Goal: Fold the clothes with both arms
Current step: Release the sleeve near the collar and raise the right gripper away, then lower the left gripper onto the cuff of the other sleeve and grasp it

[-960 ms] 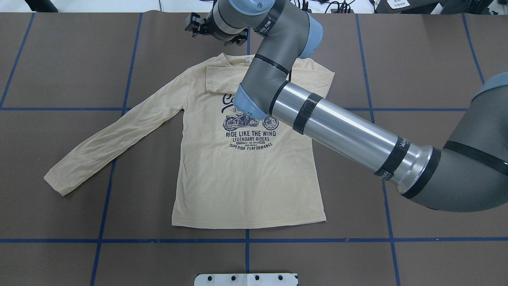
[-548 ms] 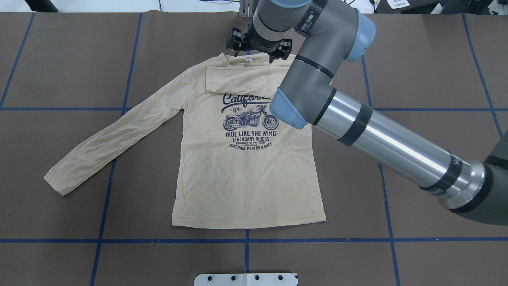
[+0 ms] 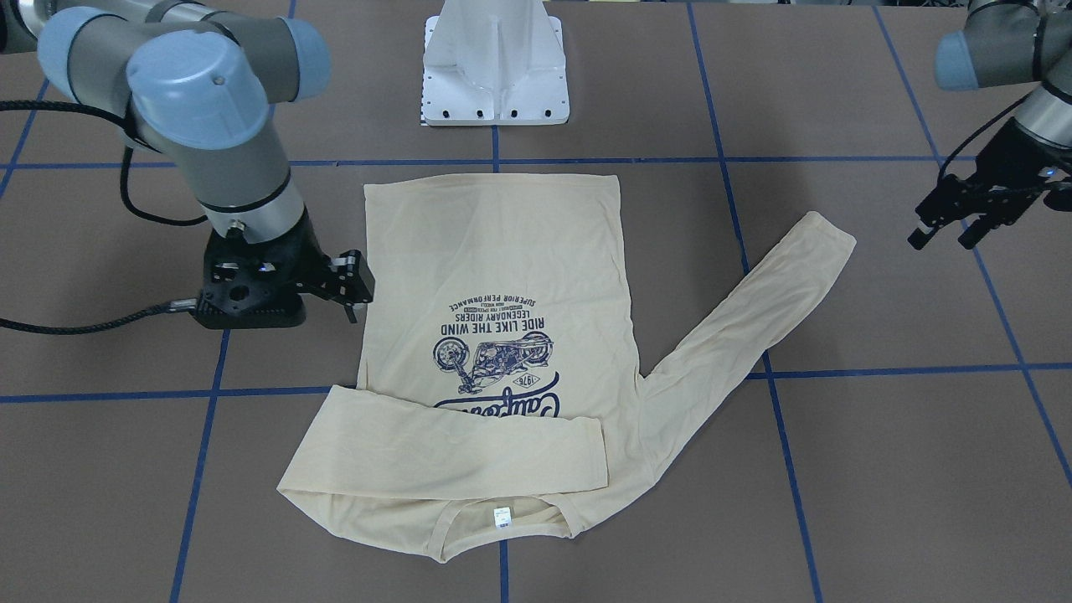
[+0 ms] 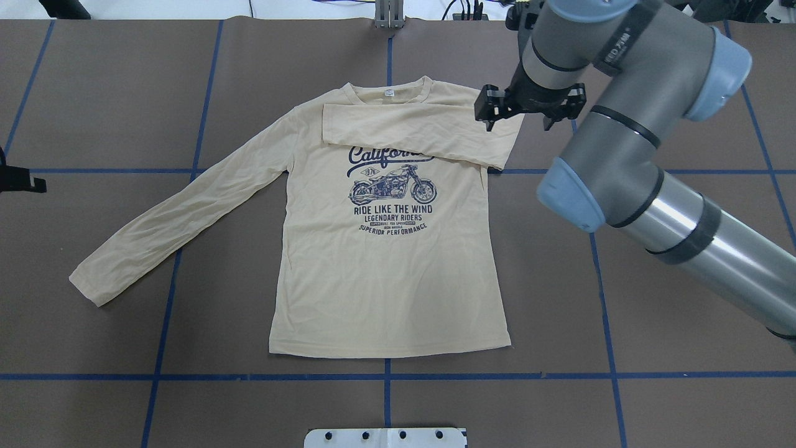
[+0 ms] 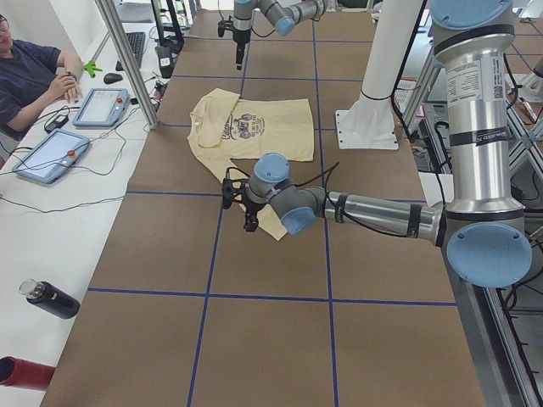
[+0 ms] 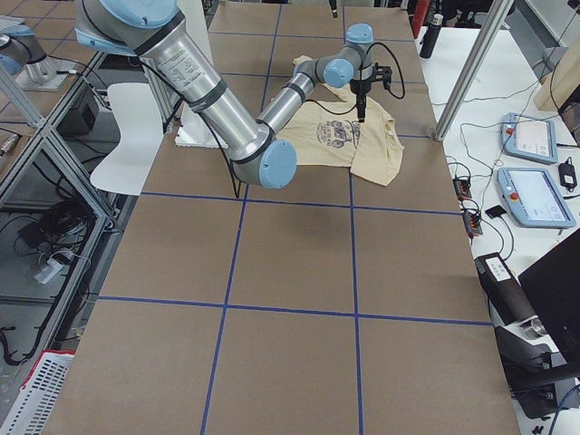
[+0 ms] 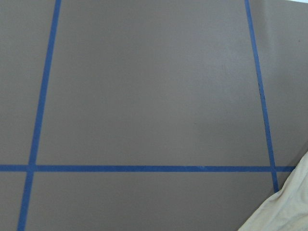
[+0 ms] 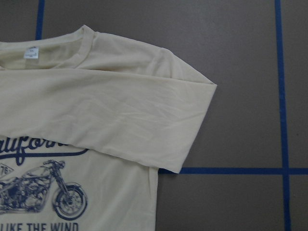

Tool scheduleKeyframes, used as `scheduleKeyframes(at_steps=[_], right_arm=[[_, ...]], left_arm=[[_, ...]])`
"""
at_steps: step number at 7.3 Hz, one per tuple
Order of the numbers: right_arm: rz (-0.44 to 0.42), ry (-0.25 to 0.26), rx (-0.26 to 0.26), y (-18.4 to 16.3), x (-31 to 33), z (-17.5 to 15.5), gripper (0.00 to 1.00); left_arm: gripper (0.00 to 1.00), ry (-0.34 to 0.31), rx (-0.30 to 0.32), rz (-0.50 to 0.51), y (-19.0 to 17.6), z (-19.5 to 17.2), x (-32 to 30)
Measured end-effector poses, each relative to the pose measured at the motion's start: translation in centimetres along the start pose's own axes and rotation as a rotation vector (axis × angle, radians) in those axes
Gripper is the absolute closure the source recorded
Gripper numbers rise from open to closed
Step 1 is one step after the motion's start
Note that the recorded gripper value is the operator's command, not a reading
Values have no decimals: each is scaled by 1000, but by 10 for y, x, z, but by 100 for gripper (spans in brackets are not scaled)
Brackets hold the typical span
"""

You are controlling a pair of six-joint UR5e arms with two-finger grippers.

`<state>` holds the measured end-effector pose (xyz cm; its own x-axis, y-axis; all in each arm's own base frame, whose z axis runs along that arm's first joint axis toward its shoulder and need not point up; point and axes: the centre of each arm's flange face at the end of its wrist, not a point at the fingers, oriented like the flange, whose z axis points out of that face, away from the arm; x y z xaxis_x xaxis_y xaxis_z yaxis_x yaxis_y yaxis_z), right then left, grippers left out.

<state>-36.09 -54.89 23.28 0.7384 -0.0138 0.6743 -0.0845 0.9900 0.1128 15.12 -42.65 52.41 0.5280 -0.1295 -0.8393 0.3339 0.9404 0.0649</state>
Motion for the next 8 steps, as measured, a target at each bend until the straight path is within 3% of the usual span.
scheduleKeyframes(at_steps=[4, 8], right_arm=[[-32, -2, -56, 39, 60, 4, 0], [-31, -13, -72, 43, 63, 5, 0]], left_arm=[[1, -91, 4, -91, 74, 62, 27], [2, -138, -14, -76, 97, 88, 2]])
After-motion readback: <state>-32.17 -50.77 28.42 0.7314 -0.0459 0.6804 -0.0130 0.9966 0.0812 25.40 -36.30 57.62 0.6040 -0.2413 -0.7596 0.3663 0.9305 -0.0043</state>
